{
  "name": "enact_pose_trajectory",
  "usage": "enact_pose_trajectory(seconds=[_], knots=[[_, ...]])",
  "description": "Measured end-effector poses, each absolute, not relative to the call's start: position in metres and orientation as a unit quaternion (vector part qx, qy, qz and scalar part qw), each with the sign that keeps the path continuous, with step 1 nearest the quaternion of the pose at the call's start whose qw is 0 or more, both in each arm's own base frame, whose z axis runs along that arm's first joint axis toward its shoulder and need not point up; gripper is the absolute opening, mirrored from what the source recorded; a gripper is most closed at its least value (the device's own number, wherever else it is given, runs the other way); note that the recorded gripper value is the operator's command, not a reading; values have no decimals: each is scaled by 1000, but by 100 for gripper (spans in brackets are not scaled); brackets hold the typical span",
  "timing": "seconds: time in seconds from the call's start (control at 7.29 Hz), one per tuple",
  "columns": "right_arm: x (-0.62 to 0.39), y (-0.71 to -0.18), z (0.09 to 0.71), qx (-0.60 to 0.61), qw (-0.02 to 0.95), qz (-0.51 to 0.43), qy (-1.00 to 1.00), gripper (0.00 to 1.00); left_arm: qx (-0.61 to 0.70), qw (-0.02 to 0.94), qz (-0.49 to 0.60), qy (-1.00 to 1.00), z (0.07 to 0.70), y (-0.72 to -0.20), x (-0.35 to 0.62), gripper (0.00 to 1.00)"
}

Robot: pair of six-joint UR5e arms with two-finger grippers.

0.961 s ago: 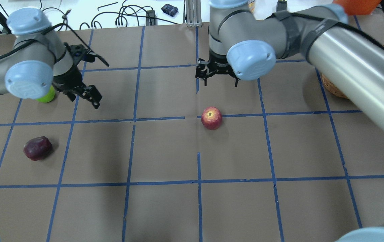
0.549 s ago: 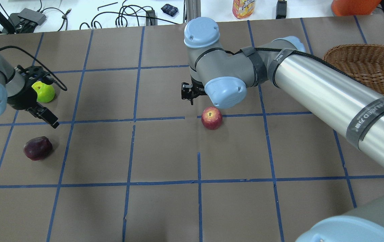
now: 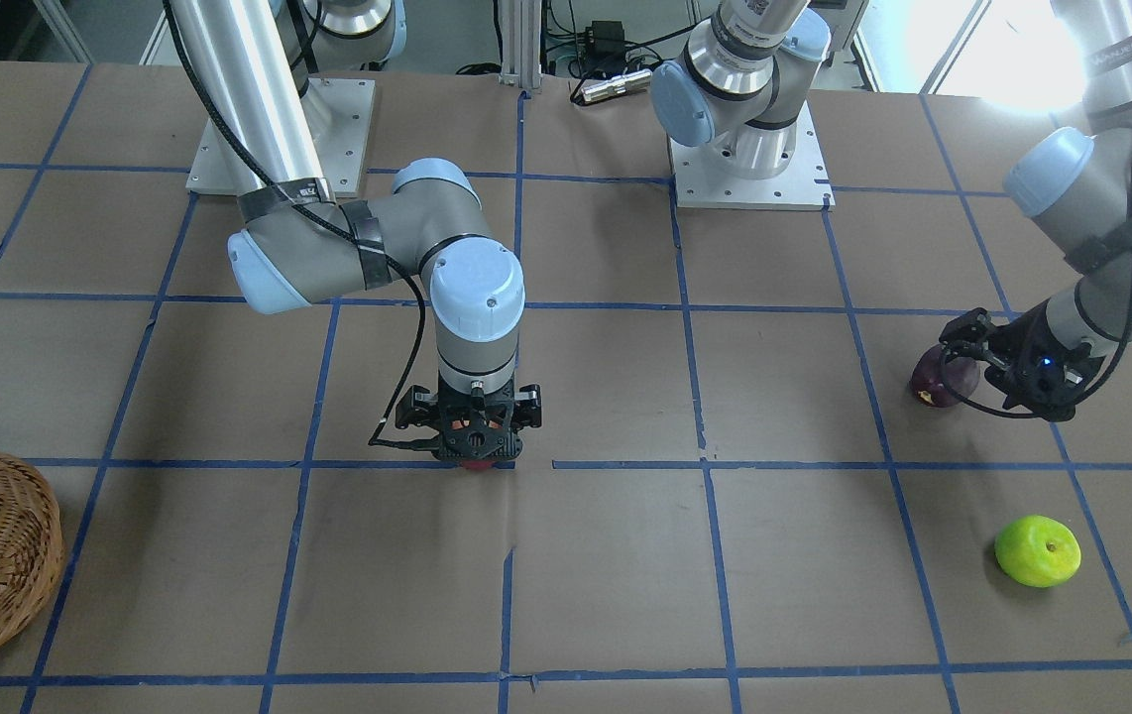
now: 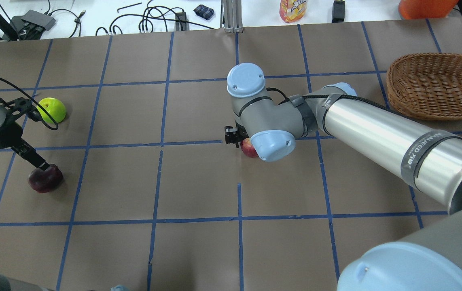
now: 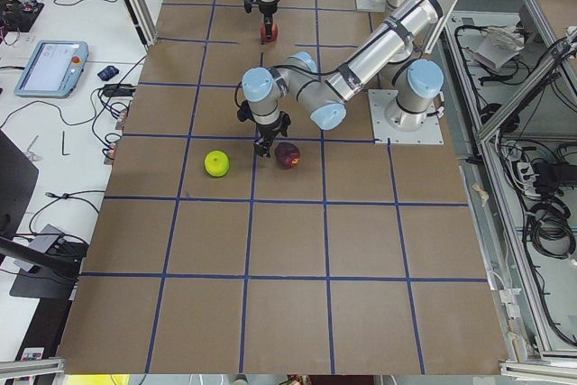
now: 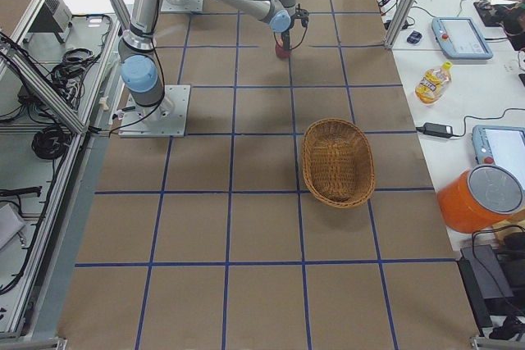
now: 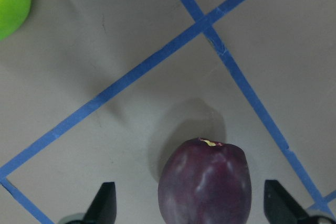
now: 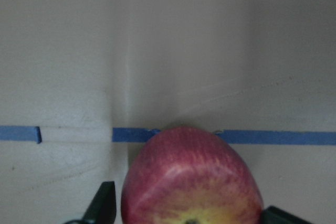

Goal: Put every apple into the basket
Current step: 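Grasp the purple apple with left gripper while right gripper grasps red apple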

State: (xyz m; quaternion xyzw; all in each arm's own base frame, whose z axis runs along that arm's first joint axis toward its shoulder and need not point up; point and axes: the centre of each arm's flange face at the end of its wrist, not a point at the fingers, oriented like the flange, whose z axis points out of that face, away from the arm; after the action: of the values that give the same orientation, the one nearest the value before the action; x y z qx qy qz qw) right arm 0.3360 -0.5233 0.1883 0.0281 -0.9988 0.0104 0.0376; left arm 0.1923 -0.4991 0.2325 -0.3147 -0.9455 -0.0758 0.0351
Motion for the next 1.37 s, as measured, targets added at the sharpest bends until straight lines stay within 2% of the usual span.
enact_pose_trajectory(seconds=[0.14,0.41,0.55,0.69,0.82,0.96,1.37], knots=[[335,-522,186,30,42,11,-999,100,-317,44,-87,-943,219,-494,191,100],[330,-524,187,31,43,11,-999,100,-317,50,-109,-941,201,-490,192,98],[326,-527,188,28,40,11,-999,99,-318,42,-128,-938,196,-489,197,66],[324,-527,187,27,39,10,-999,69,-320,35,-136,-937,193,-488,199,30],[324,-526,186,25,39,9,-999,43,-319,27,-135,-938,192,-489,201,19],[324,-526,186,24,38,9,-999,35,-317,23,-130,-939,193,-491,202,19],[302,-549,231,0,9,31,-999,36,-286,15,-85,-954,247,-528,170,19]])
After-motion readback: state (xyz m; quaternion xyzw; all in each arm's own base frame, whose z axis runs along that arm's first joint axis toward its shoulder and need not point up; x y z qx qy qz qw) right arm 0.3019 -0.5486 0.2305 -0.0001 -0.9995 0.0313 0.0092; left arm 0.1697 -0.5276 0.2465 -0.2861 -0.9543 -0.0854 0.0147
